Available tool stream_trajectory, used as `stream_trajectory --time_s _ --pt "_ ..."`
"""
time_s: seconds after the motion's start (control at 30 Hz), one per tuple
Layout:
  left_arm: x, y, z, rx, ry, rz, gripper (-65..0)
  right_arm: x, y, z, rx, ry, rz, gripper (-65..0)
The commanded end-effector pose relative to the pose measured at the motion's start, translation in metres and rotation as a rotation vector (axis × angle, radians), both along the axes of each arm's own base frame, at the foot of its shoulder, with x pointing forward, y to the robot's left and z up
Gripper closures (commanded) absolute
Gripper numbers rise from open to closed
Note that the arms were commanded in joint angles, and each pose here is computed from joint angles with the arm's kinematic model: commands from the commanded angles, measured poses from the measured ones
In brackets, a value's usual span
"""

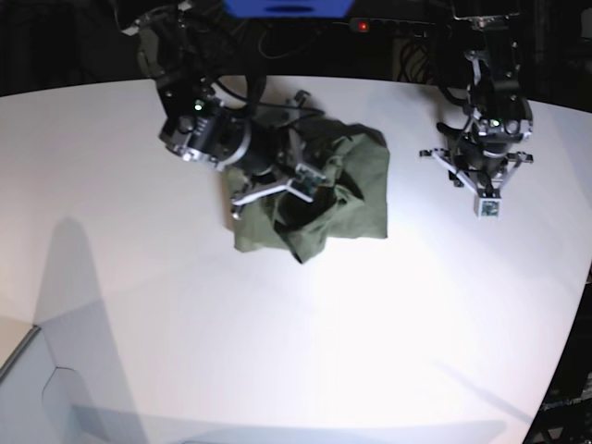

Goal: Layout the t-shirt on the table in an organized manner, then fold the t-shirt properly
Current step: 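Press and tuck the folded bundle with the right gripper, then release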

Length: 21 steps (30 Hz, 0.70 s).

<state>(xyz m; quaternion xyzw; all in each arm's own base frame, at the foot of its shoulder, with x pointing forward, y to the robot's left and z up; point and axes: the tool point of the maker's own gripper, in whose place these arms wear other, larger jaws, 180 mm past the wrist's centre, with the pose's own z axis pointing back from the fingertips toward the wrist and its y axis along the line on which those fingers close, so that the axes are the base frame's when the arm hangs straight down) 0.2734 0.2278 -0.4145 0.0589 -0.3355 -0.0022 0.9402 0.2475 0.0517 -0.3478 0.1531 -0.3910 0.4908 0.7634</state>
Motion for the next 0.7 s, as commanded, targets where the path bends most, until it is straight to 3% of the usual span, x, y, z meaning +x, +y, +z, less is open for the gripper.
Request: stream_trajectory --time_s 0.0,0.07,0.13,0.37,0.5,0.67 --pt "0.008 0.002 0.01 0.006 -0.039 0.001 -14.9 -0.003 0.014 0.013 0.028 -0.04 0.057 -0.3" --pt "0.008 0.001 0.01 0.004 -0.039 0.001 -14.9 -0.017 0.023 0.01 0.008 -0.046 0.133 -0.3" --pt "0.007 0.002 0.01 0.006 -0.038 0.001 -14.9 -0.014 0.02 0.021 0.012 -0.082 0.133 -0.3" --pt "0.008 0.004 0.011 0.011 -0.041 0.001 -14.9 0.046 -0.053 0.064 0.016 -0.219 -0.132 -0.3" --pt "0.008 0.003 0.011 0.009 -0.041 0.001 -14.9 0.068 -0.077 0.051 0.018 -0.173 -0.249 -0.3" --pt "0.008 0.003 0.01 0.008 -0.041 0.002 -14.9 0.061 -0.051 0.022 0.019 -0.085 -0.183 -0.3"
